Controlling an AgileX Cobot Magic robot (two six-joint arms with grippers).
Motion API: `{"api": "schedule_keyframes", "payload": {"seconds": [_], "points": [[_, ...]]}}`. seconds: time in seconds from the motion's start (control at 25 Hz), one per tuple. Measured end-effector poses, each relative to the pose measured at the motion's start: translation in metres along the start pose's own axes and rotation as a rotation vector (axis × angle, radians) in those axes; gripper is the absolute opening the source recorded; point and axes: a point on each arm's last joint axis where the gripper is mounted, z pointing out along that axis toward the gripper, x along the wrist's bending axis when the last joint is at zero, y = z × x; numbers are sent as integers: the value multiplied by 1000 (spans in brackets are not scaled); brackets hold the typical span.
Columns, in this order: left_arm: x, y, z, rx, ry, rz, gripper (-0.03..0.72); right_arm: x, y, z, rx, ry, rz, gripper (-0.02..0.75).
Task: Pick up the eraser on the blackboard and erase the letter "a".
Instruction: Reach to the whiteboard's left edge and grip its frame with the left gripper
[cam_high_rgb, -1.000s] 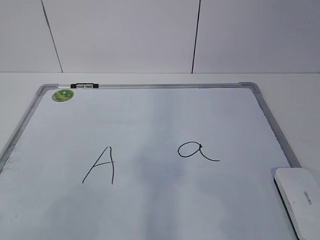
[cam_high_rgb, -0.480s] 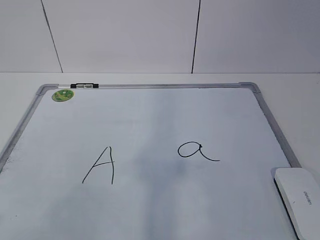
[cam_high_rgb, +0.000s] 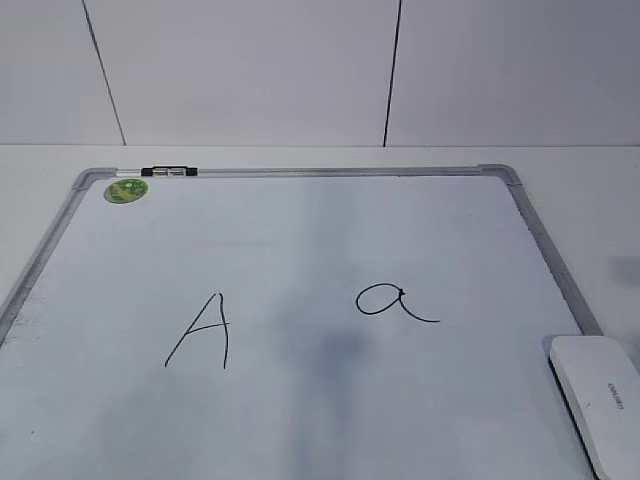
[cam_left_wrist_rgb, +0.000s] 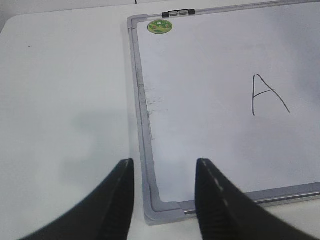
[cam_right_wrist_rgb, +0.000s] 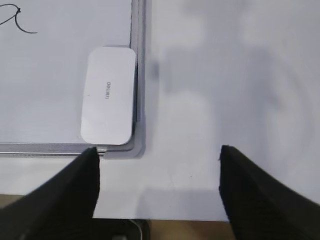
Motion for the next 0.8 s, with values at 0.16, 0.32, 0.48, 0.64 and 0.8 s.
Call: {"api": "schedule_keyframes", "payload": {"seconds": [0.16, 0.32, 0.48, 0.64, 0.8], "points": [[0, 0, 0, 0, 0, 0, 307, 6, 17, 15, 94, 89, 42, 592], [0, 0, 0, 0, 0, 0, 307, 9, 25, 29, 169, 132, 64, 592], [0, 0, 0, 0, 0, 0, 307, 9, 29, 36, 191, 134, 82, 592], [0, 0, 0, 0, 0, 0, 307, 10, 34, 45, 242, 150, 121, 592], [0, 0, 0, 0, 0, 0, 307, 10, 40, 63, 340, 149, 165, 592]]}}
